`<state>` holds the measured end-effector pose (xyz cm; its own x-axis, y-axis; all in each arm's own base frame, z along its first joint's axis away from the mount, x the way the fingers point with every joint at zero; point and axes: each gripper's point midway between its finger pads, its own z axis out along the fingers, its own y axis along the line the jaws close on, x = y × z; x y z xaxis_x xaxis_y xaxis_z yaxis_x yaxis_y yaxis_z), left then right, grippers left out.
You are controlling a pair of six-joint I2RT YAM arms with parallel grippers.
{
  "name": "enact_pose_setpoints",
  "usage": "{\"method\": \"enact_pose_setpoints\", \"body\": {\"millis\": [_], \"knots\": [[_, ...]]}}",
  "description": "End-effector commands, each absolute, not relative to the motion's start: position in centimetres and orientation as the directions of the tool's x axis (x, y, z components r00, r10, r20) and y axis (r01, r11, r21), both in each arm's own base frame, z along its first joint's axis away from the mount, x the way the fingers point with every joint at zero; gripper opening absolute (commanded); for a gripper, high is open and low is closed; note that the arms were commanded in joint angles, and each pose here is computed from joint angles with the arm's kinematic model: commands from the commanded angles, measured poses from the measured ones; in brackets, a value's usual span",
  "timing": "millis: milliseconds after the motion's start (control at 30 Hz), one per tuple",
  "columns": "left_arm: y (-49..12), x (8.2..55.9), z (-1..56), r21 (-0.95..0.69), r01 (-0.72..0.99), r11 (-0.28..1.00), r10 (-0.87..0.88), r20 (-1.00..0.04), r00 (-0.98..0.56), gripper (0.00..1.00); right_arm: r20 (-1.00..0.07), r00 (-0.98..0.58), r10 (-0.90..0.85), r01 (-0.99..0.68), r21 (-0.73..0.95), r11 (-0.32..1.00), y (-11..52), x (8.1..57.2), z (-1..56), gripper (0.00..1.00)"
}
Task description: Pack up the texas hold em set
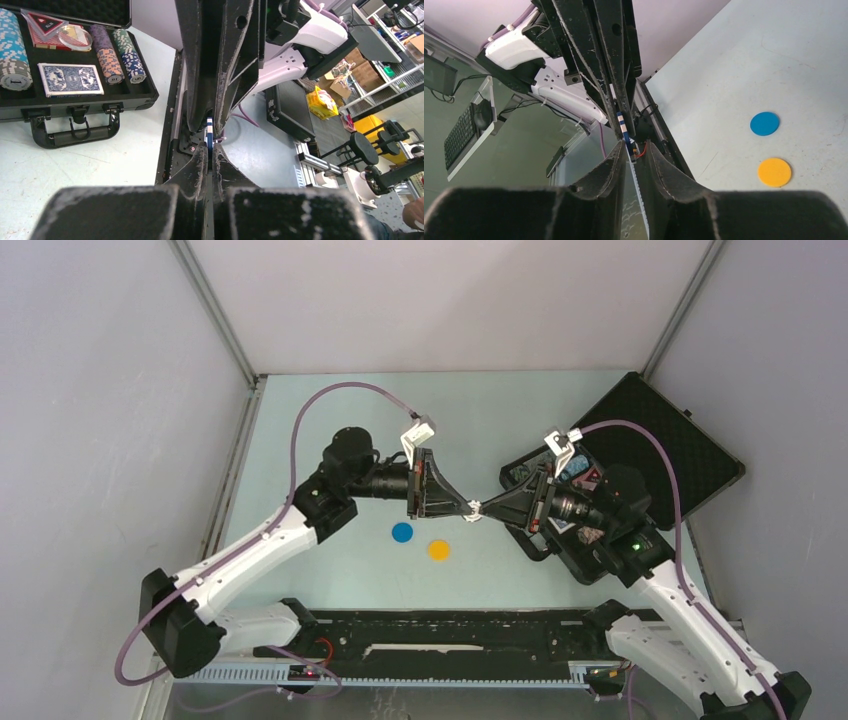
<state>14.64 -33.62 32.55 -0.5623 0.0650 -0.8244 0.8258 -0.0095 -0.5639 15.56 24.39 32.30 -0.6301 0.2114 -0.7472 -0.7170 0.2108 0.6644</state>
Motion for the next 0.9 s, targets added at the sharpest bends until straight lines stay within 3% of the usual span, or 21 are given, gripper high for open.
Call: {"method": "enact_pose_setpoints", "body": {"millis": [0,167,367,433,500,567,600,733,867], "knots": [[-33.1,13.1,34.2,-0.522,0.851,-0.061,0.040,-0.853,-0.520,0.00,-0.764,-0.603,0.227,-0.748,0.641,0.171,24.7,14.8,34.5,0.29],[-33.0,12.7,34.7,-0.516,0.853,-0.072,0.036,-0.856,-0.515,0.00,-0.760,-0.607,0.232,-0.751,0.644,0.146,25.2,14.5,35.0,0.21],[-33.0,12.3,35.1,-0.530,0.844,-0.082,0.038,-0.848,-0.529,0.00,-0.769,-0.594,0.237,-0.770,0.628,0.109,25.5,13.7,35.9,0.22],[-33.0,12.2,35.2,-0.530,0.844,-0.084,0.035,-0.848,-0.529,0.00,-0.771,-0.587,0.245,-0.774,0.624,0.107,25.5,13.6,36.1,0.16],[-33.0,11.9,35.4,-0.532,0.842,-0.091,0.037,-0.846,-0.531,0.00,-0.778,-0.574,0.256,-0.785,0.611,0.101,25.4,13.4,36.6,0.00],[-33.3,11.9,35.3,-0.543,0.836,-0.080,0.039,-0.839,-0.542,0.00,-0.790,-0.551,0.268,-0.797,0.593,0.109,25.4,13.3,36.8,0.00],[-33.3,12.3,35.0,-0.554,0.832,-0.042,0.044,-0.833,-0.552,0.06,-0.805,-0.528,0.272,-0.806,0.575,0.137,25.2,13.5,36.8,0.00],[-31.5,16.1,33.1,-0.524,0.800,0.292,0.057,-0.826,-0.561,0.66,-0.862,-0.458,0.216,-0.724,0.503,0.472,21.8,16.2,34.1,0.00],[-27.2,19.0,34.9,-0.418,0.731,0.540,-0.041,-0.880,-0.473,0.88,-0.924,-0.381,-0.033,-0.611,0.225,0.759,15.2,16.7,31.5,0.00]]}}
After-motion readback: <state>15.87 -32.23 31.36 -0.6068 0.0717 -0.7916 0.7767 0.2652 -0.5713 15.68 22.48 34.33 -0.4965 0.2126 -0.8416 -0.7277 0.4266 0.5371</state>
